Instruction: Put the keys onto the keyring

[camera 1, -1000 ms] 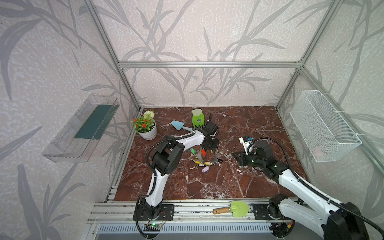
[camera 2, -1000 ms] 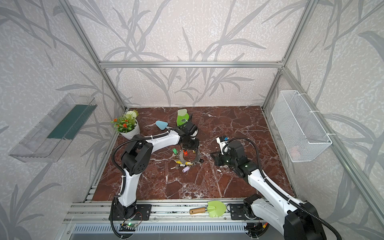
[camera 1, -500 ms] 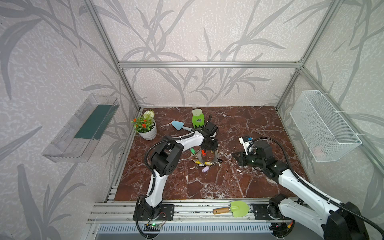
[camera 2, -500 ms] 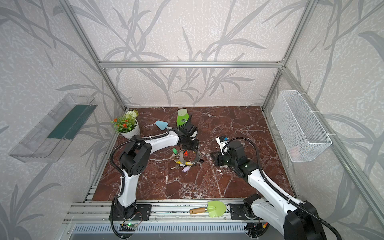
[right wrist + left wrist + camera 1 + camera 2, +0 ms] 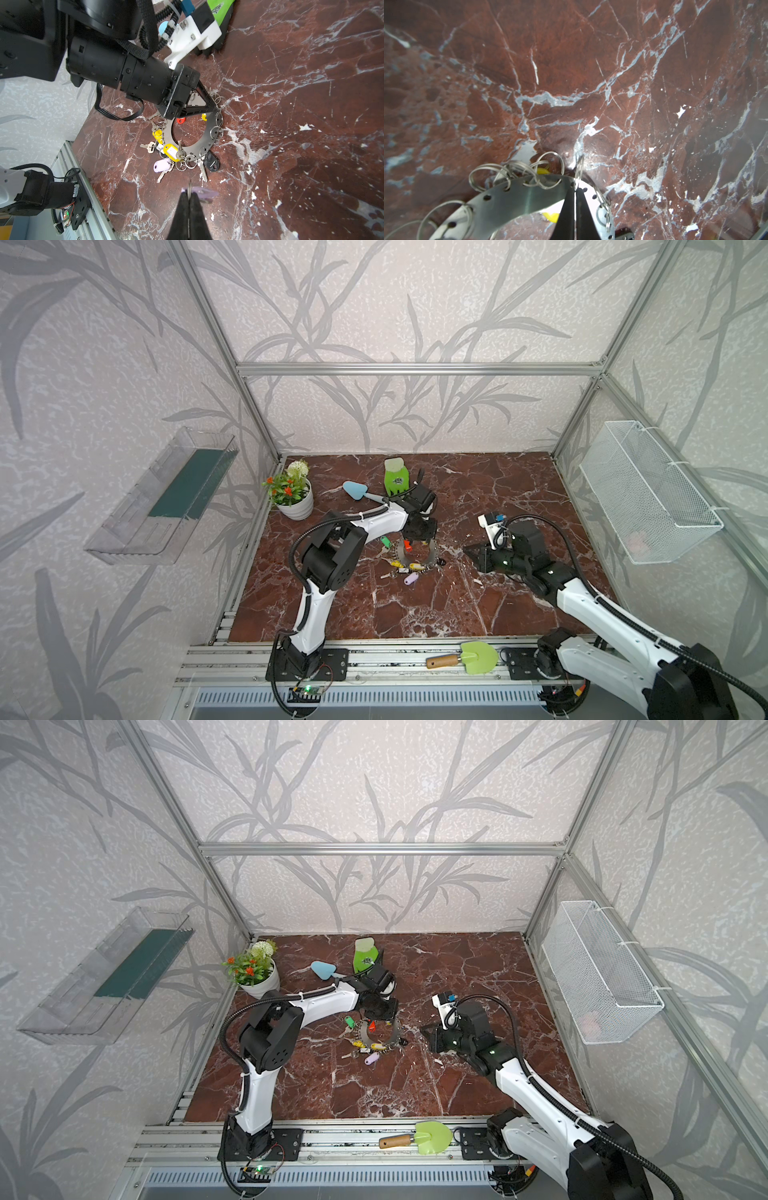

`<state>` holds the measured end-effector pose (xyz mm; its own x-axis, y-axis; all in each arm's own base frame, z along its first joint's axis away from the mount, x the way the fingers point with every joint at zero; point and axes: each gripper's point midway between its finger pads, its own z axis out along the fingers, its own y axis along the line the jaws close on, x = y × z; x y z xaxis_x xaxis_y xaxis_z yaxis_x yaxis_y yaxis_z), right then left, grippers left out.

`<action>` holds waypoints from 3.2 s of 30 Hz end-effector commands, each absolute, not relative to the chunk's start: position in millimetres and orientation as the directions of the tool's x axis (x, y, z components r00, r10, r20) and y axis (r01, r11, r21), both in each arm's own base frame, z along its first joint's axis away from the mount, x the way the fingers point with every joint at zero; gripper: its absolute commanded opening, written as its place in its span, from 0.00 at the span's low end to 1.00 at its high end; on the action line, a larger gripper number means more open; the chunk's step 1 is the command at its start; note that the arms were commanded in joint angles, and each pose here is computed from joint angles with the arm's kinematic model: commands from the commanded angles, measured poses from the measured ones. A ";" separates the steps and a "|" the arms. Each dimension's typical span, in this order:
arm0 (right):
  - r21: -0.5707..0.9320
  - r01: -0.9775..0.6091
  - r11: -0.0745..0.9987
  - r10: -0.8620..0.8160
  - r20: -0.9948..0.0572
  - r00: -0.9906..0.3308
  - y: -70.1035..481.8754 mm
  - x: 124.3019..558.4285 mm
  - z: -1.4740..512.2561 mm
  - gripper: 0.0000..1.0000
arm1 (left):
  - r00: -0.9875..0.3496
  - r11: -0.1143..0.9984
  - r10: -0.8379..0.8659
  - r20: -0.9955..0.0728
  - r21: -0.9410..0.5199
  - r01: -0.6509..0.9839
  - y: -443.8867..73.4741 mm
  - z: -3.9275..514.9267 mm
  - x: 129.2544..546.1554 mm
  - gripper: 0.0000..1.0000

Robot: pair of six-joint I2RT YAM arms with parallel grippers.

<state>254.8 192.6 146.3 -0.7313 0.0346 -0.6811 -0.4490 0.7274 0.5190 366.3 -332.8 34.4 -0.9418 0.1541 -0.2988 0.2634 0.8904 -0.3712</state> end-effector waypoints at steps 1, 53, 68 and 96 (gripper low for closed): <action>0.521 -0.460 0.719 0.039 -0.691 -0.722 193.4 256.0 148.9 0.00 | -0.938 0.876 0.159 -0.308 -0.394 0.278 -339.9 38.4 365.8 0.06; 0.486 -0.483 0.728 0.083 -0.762 -0.642 184.6 255.9 182.5 0.00 | -0.969 0.853 0.000 -0.246 -0.506 0.128 -343.7 51.3 367.0 0.42; 0.482 -0.485 0.730 0.072 -0.760 -0.646 184.1 253.6 179.8 0.00 | -0.969 0.865 -0.032 -0.243 -0.493 0.095 -342.8 40.7 380.4 0.40; 0.474 -0.484 0.735 0.066 -0.761 -0.645 182.1 251.6 177.7 0.00 | -0.929 0.879 0.223 -0.296 -0.351 0.323 -340.3 49.8 391.0 0.36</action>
<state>251.0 183.6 172.9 -0.6637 0.0686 -0.7448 -0.4729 0.7330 0.4889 398.2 -352.1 67.5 -0.9248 0.1576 -0.3462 0.2994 0.8629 -0.4070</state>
